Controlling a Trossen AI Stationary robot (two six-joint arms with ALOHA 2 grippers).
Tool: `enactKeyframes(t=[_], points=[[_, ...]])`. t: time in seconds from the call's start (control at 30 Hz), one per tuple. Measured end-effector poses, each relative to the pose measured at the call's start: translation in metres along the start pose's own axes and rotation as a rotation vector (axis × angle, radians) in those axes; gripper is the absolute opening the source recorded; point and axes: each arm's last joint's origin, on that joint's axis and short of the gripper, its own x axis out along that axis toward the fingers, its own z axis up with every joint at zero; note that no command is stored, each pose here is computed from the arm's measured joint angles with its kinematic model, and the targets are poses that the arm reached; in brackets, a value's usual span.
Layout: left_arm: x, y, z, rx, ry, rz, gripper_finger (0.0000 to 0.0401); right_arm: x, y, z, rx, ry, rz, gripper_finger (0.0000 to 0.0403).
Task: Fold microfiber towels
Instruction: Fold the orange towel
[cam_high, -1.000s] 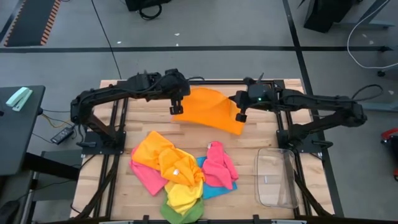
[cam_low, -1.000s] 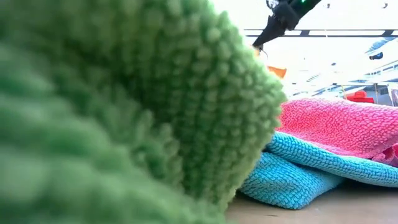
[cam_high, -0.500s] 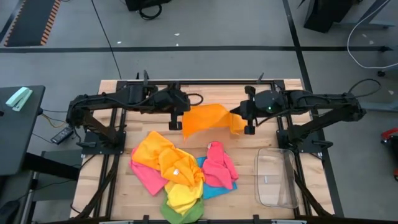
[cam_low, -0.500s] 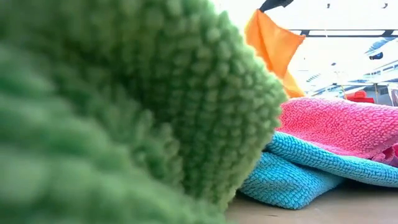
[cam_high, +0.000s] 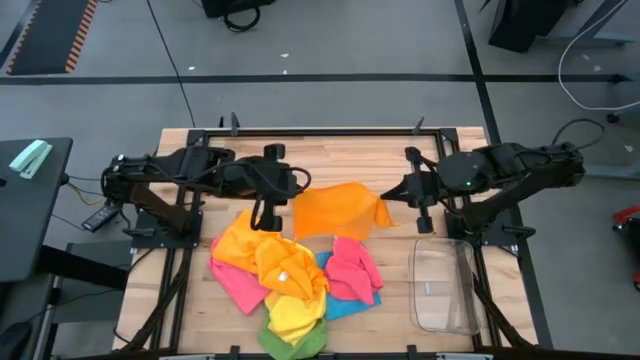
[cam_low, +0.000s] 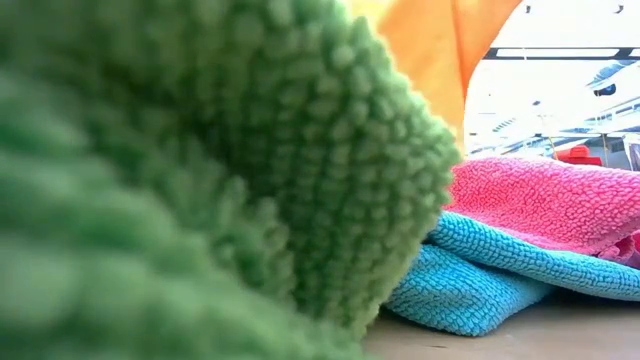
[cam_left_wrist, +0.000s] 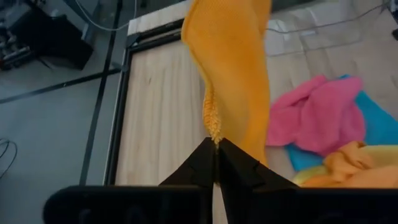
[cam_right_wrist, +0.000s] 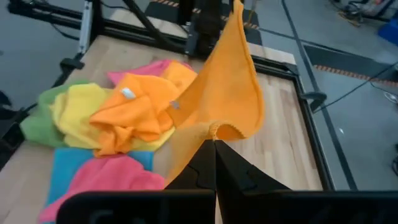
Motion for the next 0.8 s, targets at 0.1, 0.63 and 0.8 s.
enactKeyframes(t=[0.1, 0.63, 0.8], points=[[0.001, 0.000, -0.005, -0.010, 0.053, -0.004, 0.0009, 0.001, -0.003, -0.001, -0.021, 0.010, -0.035, 0.0003], [0.070, 0.039, -0.082, -0.193, 0.499, 0.114, 0.0008, 0.121, -0.093, -0.052, -0.068, 0.341, -0.257, 0.0003], [0.089, 0.050, -0.110, -0.249, 0.604, 0.146, 0.0022, 0.157, -0.124, -0.070, -0.068, 0.363, -0.243, 0.0003]])
